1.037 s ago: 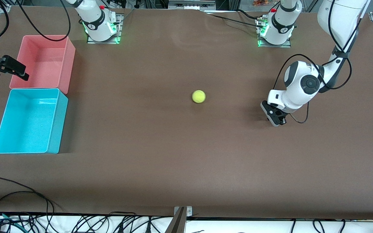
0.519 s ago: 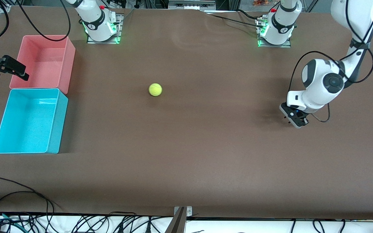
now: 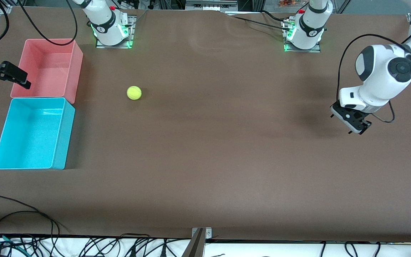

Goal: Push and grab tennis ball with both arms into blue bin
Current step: 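Raise the left gripper back while the right gripper reaches the ball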

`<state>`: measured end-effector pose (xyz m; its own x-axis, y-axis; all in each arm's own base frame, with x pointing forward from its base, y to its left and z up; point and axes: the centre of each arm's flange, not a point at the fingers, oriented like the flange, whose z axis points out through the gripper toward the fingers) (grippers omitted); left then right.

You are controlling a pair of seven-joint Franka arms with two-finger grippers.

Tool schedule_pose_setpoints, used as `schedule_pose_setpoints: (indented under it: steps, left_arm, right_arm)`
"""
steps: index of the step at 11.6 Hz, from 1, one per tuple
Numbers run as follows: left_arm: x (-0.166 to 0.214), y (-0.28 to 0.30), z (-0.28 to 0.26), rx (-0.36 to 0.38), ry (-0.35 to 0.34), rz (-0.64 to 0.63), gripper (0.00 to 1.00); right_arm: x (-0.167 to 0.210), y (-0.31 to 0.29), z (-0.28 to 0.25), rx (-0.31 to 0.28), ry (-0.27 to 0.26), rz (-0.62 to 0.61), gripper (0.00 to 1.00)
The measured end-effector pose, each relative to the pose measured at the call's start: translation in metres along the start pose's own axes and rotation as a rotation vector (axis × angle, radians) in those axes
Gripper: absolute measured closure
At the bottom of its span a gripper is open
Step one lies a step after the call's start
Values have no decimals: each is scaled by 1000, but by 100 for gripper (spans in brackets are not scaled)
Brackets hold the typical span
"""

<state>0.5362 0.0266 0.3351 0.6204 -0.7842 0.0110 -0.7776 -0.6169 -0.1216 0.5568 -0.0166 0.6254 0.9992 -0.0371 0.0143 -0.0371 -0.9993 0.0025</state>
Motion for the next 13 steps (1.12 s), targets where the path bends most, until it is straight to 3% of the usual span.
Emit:
schedule_pose_setpoints:
  steps: [7,13]
  left_arm:
    - [-23,-6,-60,26,-11,-41,0]
    - [-34,-37,-137,-7,-61,-147,0]
  right_arm:
    - [0,8,0,-7,0,13,0]
    - [0,-3,1,-7,-6,-7,0]
